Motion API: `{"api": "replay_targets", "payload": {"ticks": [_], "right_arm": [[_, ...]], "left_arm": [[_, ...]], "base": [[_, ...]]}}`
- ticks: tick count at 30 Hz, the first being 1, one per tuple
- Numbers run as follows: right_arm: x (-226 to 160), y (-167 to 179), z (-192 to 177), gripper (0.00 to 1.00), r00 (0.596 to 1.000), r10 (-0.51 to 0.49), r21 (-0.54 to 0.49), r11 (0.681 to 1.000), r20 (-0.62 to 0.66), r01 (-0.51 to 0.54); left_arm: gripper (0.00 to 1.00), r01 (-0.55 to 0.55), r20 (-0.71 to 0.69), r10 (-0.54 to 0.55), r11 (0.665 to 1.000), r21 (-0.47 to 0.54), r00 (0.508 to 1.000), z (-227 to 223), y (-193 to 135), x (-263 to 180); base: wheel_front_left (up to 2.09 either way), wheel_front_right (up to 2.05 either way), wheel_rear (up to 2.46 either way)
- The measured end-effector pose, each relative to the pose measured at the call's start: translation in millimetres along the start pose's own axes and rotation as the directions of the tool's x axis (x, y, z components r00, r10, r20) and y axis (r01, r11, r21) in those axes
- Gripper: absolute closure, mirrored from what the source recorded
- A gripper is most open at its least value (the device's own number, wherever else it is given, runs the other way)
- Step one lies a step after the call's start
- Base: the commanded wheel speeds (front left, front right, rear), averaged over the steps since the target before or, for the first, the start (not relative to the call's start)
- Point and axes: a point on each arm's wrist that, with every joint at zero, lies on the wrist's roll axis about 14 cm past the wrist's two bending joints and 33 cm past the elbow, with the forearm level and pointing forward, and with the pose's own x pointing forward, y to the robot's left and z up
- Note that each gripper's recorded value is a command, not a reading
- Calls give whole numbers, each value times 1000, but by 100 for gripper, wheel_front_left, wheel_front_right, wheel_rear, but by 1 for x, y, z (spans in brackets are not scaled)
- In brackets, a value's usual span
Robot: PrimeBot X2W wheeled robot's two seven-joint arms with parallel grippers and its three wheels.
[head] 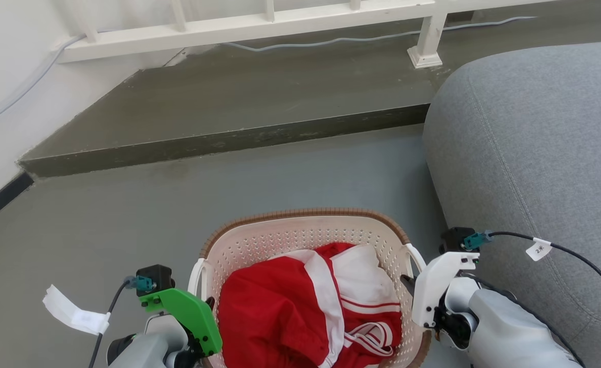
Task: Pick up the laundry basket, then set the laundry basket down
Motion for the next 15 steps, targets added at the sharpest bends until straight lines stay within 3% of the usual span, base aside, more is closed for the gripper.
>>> {"api": "replay_targets", "payload": {"ticks": [15], "right_arm": [[0, -2, -2, 100, 1000, -4, 5, 1000, -8, 4]], "left_arm": [[100, 0, -8, 0, 1000, 5, 1000, -2, -1, 1]], "base": [[0, 0, 0]]}}
